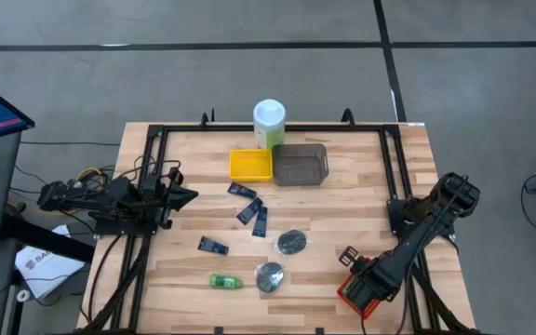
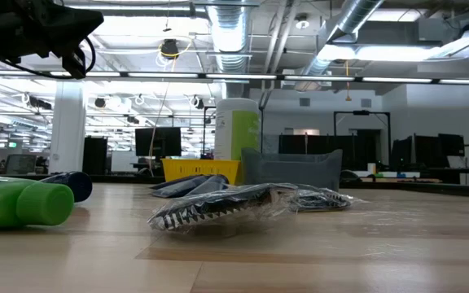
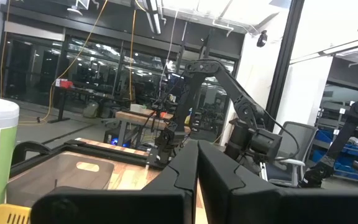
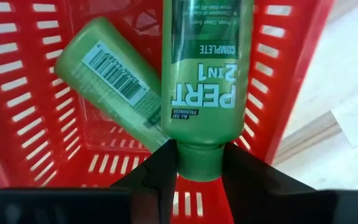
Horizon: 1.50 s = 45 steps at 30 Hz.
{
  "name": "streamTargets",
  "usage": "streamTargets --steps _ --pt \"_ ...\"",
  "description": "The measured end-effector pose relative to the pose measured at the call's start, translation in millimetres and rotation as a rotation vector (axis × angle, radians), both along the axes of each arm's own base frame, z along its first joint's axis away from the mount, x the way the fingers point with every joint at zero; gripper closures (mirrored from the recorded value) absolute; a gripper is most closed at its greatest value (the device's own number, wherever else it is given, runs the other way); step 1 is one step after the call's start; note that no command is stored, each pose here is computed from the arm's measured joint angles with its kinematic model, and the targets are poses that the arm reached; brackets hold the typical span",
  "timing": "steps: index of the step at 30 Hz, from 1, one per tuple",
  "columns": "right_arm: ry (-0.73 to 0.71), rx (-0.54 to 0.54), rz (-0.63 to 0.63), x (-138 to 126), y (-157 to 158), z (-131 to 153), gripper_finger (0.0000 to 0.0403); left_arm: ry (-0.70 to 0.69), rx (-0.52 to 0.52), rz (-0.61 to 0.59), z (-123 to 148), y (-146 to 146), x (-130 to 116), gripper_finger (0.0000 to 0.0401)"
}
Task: Pick & Place Travel size toiletries
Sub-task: Put the green shampoo bottle into the red basket
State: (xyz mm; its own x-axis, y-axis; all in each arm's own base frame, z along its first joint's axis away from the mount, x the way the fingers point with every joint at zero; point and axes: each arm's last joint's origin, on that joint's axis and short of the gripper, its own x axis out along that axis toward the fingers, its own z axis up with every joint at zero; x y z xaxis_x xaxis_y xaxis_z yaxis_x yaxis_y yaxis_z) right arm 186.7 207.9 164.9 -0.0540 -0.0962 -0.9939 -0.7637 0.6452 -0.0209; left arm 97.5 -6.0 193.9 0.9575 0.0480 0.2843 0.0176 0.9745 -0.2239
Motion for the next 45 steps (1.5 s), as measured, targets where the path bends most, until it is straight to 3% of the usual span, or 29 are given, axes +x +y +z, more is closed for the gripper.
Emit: streamTargets --steps 9,22,31,39,45 --pt "-0.011 0.001 -0.080 1 0 0 0.0288 0.000 0.000 0.000 0 0 0 0.0393" --pt "0.004 0.004 -0.229 -2 1 0 0.0198 0.000 -0.002 0.006 0 0 0 0.0393" --pt "-0.010 0.011 -0.309 -1 -1 5 0.0189 -0.003 -0.003 0.008 0 0 0 0.0393" --pt "-0.128 0.175 -0.498 4 -21 46 0.0195 -0.008 -0.003 0.008 1 0 0 0.0393" --pt "-0.368 0.401 -0.747 34 -51 80 0.0196 -0.009 -0.003 0.008 1 0 0 0.0393"
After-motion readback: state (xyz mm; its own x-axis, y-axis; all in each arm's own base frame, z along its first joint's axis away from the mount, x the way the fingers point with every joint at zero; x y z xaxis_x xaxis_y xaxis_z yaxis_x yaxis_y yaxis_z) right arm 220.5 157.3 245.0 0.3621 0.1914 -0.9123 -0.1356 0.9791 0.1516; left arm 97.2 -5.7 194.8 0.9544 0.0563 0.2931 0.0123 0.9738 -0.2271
